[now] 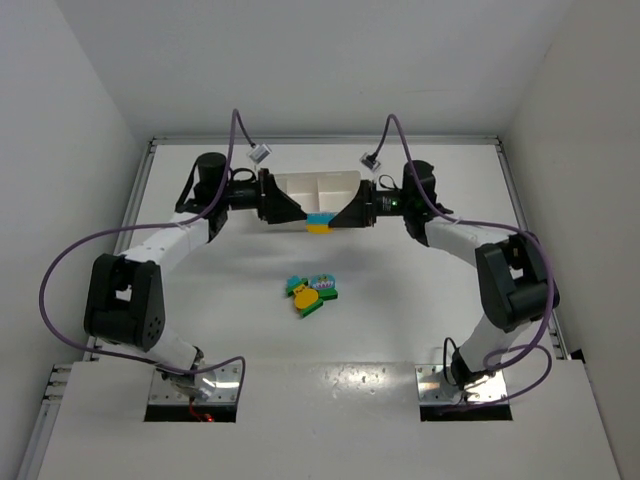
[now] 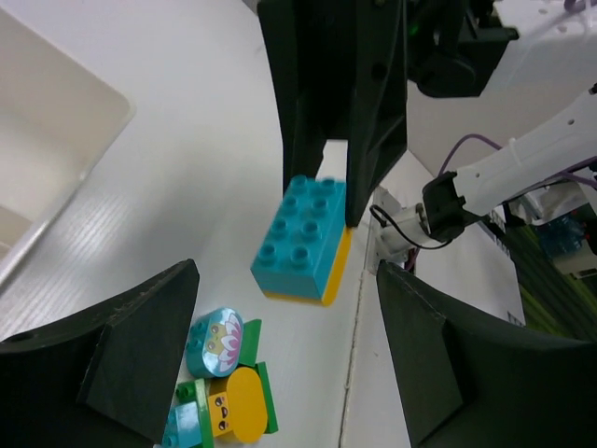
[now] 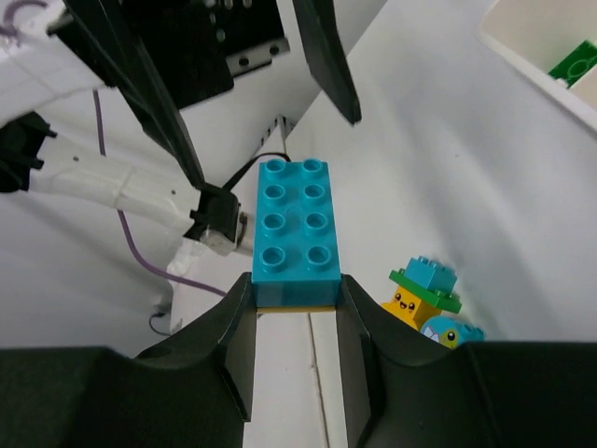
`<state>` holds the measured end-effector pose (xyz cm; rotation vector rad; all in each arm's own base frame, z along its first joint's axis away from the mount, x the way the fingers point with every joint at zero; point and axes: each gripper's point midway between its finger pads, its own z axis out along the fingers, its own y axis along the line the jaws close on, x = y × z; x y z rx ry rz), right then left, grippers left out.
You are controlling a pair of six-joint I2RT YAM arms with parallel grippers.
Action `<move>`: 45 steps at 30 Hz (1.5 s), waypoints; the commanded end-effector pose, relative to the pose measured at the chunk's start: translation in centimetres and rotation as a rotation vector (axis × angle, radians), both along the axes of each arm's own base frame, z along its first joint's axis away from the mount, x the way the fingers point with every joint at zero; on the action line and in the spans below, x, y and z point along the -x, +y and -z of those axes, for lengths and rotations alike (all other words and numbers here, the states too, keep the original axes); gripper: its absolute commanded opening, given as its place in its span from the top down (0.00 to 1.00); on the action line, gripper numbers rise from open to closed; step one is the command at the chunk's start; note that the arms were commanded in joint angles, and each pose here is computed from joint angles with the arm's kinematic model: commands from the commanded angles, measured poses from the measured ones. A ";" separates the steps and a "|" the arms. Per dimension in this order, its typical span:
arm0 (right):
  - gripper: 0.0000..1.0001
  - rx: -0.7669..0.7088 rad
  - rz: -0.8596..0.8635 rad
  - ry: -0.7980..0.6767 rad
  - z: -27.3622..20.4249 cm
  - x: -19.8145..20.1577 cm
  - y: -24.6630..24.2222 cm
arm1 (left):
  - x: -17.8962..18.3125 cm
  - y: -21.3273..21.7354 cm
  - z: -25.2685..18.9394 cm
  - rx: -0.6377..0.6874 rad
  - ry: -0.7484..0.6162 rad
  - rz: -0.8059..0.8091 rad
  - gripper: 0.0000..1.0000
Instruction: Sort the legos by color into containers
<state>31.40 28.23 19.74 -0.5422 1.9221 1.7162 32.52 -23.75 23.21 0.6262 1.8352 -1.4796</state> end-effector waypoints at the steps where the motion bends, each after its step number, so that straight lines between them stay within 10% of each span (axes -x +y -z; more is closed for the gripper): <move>1: 1.00 -0.019 -0.088 -0.159 -2.2 1.7 0.8 | -0.8 0.1 -3.2 0.024 -0.112 0.032 0.17; 21: 1.00 -0.031 -0.170 -0.245 -4.1 1.7 2.9 | 1.1 -1.7 -0.9 -0.018 -0.056 0.183 0.20; 30: 1.00 -0.014 -0.183 -0.242 -3.4 2.1 3.1 | 1.9 -2.0 -1.2 0.004 -0.062 0.240 0.88; 38: 0.99 0.016 -0.128 -0.213 -2.7 0.9 2.9 | 2.8 -2.3 -2.1 0.019 -0.071 0.277 1.00; 39: 0.73 0.016 -0.128 -0.213 -2.7 0.9 2.9 | 2.8 -2.3 -2.1 0.020 -0.062 0.276 1.00; 42: 0.43 0.012 -0.147 -0.192 -2.7 1.4 2.8 | 2.3 -2.0 -2.3 0.017 -0.071 0.258 1.00; 45: 0.38 0.006 -0.166 -0.192 -2.9 1.9 2.7 | 1.8 -1.8 -3.0 0.019 -0.091 0.248 1.00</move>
